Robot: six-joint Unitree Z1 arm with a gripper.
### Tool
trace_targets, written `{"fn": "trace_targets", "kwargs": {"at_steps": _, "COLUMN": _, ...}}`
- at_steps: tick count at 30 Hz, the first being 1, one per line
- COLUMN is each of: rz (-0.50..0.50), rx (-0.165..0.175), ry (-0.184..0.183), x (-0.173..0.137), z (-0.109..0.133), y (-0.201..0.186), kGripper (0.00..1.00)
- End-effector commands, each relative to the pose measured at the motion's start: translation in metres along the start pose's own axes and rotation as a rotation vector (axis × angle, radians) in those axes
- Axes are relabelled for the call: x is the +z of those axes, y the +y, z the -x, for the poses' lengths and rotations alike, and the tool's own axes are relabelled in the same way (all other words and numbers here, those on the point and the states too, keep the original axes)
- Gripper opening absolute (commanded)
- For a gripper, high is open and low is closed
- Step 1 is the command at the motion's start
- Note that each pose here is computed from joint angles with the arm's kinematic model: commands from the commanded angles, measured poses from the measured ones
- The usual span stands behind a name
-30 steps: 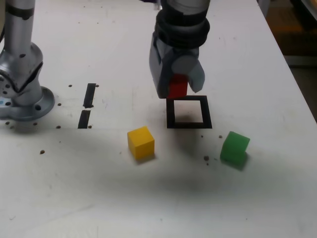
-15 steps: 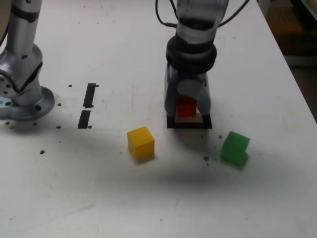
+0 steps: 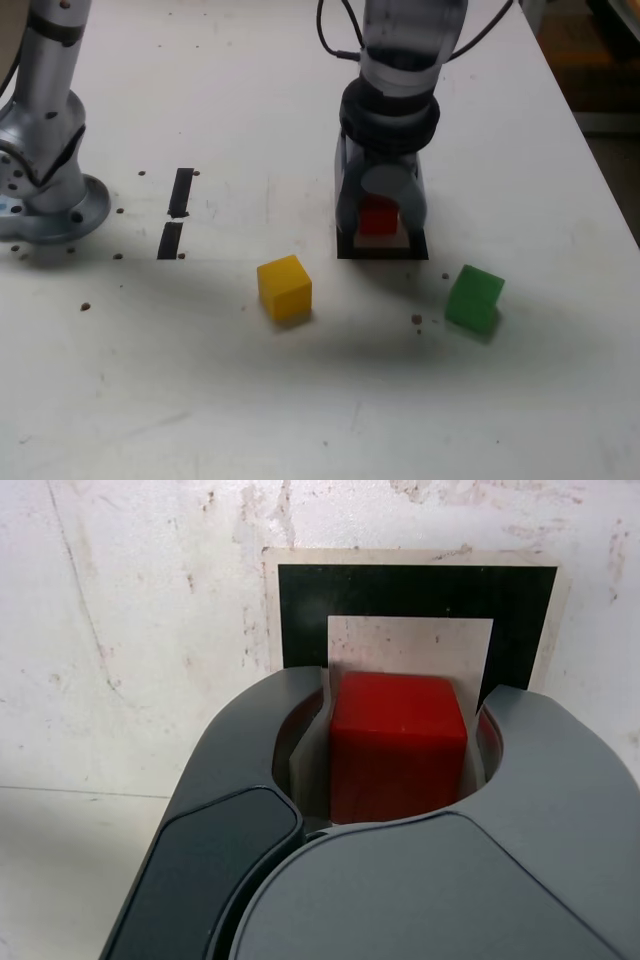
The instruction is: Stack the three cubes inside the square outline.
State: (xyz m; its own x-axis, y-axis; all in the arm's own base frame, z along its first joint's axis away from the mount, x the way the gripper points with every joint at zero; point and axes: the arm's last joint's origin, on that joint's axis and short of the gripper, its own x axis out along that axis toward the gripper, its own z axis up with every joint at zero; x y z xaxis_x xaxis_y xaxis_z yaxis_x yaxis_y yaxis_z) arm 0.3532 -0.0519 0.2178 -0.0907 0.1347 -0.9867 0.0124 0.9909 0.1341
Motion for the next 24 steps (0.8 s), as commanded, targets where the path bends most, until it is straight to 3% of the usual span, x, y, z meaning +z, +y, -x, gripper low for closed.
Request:
{"fn": "trace_targets", "kwargs": {"at_steps": 1, "rz": 0.001, "rx": 0.002, "ry": 0.002, "x": 0.001, "z": -0.002, "y": 0.0, "kGripper": 0.32}}
{"fn": "trace_targets", "kwargs": {"at_steps": 8, "rz": 0.003, "rx": 0.008, "ry": 0.012, "x": 0.002, "z": -0.005, "y": 0.001, "kGripper": 0.75}}
{"fn": "trace_targets", "kwargs": {"at_steps": 11, "rz": 0.002, "rx": 0.012, "ry": 0.013, "x": 0.001, "z": -0.004, "y": 0.002, "kGripper": 0.88}}
{"fn": "trace_targets", "kwargs": {"at_steps": 18, "rz": 0.016, "rx": 0.002, "ry": -0.039, "x": -0.016, "z": 0.026, "y": 0.007, "kGripper": 0.99}}
{"fn": "trace_targets", "kwargs": {"at_steps": 24, "rz": 0.089, "rx": -0.042, "ry": -0.043, "x": -0.077, "z": 0.074, "y": 0.002, "kGripper": 0.98}}
